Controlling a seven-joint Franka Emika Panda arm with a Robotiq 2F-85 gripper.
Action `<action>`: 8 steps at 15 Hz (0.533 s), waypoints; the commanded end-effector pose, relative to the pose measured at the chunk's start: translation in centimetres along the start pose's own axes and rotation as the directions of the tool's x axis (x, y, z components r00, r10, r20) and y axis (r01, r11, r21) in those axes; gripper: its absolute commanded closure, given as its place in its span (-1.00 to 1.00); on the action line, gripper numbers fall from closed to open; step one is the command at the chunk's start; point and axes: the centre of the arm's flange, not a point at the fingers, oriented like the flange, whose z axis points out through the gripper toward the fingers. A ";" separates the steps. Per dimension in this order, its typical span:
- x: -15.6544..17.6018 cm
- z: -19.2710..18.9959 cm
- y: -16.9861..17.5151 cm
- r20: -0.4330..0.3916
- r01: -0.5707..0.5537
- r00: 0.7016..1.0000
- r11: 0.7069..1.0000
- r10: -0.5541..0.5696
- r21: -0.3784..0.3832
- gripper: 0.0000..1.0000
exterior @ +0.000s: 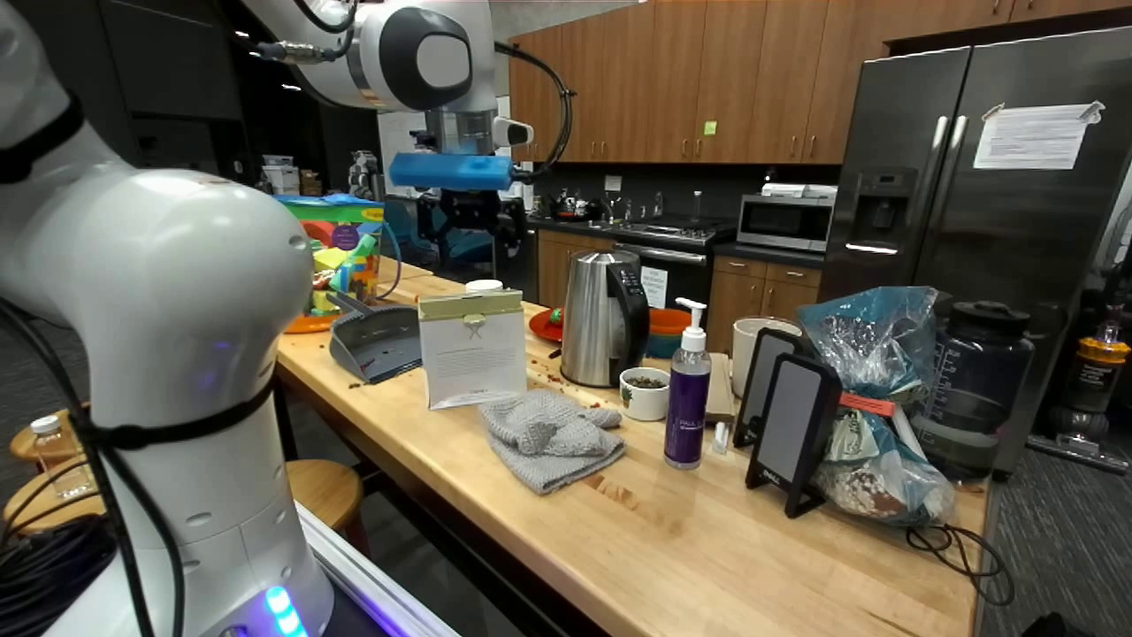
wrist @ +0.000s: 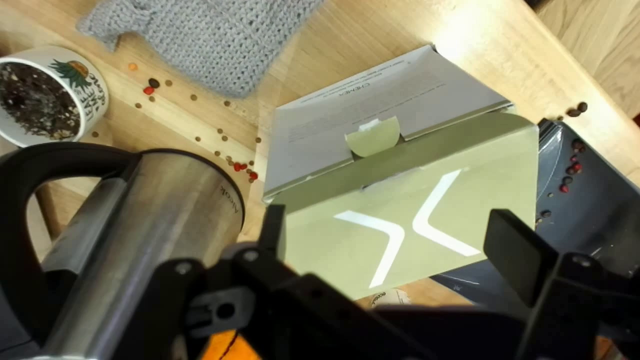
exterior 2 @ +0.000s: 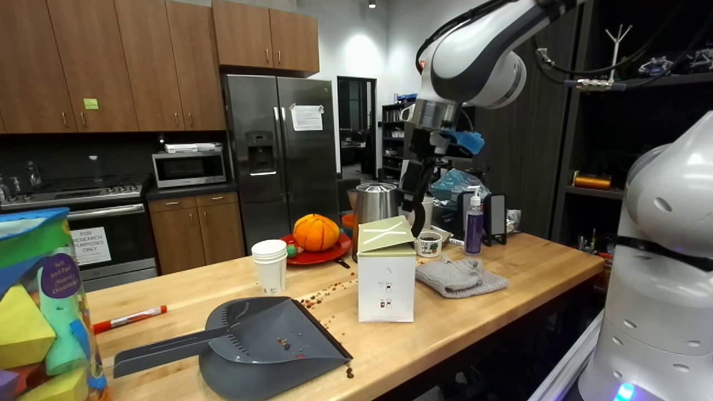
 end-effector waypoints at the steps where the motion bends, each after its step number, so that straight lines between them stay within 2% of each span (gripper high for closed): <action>1: 0.4 -0.2 -0.4 -0.018 0.031 0.999 0.998 -0.032 -0.055 -1.00; 5: 1.1 -0.3 -0.7 -0.035 0.073 0.996 0.994 -0.076 -0.085 -1.00; 8: 1.5 -0.2 -1.0 -0.009 0.090 0.996 0.992 -0.091 -0.094 -1.00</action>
